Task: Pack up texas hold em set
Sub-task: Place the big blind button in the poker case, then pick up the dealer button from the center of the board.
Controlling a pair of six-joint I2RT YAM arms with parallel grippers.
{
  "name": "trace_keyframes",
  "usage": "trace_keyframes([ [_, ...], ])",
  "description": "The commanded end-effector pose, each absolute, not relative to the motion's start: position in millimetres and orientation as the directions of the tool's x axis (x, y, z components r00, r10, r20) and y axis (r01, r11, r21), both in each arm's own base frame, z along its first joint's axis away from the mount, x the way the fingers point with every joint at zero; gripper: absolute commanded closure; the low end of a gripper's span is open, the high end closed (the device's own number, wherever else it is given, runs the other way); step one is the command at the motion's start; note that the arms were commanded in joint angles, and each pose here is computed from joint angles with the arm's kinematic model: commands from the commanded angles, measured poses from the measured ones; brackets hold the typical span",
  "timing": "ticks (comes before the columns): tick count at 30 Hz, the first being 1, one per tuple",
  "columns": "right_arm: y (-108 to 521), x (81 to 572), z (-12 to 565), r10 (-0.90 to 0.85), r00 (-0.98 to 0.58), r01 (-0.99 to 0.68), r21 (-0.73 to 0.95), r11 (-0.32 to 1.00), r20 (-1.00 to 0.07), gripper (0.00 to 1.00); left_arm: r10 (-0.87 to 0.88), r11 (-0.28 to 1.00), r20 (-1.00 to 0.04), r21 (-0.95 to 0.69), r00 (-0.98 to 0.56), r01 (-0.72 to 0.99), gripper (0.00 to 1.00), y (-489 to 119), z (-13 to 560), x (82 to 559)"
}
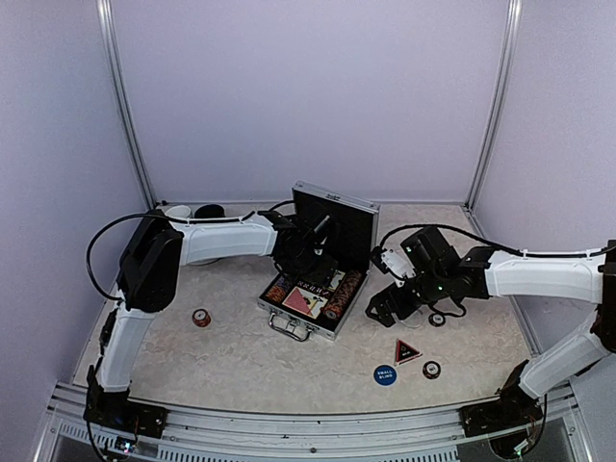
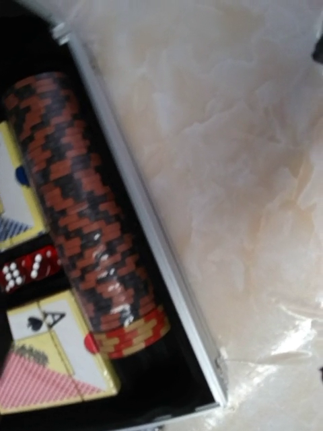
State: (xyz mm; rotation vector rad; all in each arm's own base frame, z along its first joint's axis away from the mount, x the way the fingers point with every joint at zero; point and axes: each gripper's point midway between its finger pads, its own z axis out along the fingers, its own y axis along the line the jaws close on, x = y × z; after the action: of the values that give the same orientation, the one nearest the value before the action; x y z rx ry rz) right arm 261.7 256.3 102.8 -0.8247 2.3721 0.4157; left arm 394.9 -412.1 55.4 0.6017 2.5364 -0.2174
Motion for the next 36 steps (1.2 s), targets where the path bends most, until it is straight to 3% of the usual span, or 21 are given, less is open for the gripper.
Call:
trace_keyframes([
  [1,230.0,268.8,91.6,-0.408,-0.709,-0.549,0.086,0.832,-0.575,0.03,0.363,0.885,-0.579,-0.03,-0.73,0.464,0.19,-410.2,89.0,384.2],
  [10,178.6,290.3,78.1,-0.314,-0.793,-0.381,0.024,0.924,-0.522,0.01,0.335,0.868,-0.661,-0.06,-0.672,0.493,0.11,-405.5,142.2,346.8],
  [19,169.1,286.9,42.8,-0.349,-0.846,-0.389,0.018,0.921,-0.404,0.02,0.284,0.875,-0.722,-0.074,-0.631,0.479,0.1,-386.9,169.6,329.2],
  [36,175.0,276.2,18.6,-0.362,-0.88,-0.411,0.11,0.905,-0.308,0.21,0.316,0.879,-0.718,-0.024,-0.62,0.476,0.1,-383.8,167.4,328.9],
])
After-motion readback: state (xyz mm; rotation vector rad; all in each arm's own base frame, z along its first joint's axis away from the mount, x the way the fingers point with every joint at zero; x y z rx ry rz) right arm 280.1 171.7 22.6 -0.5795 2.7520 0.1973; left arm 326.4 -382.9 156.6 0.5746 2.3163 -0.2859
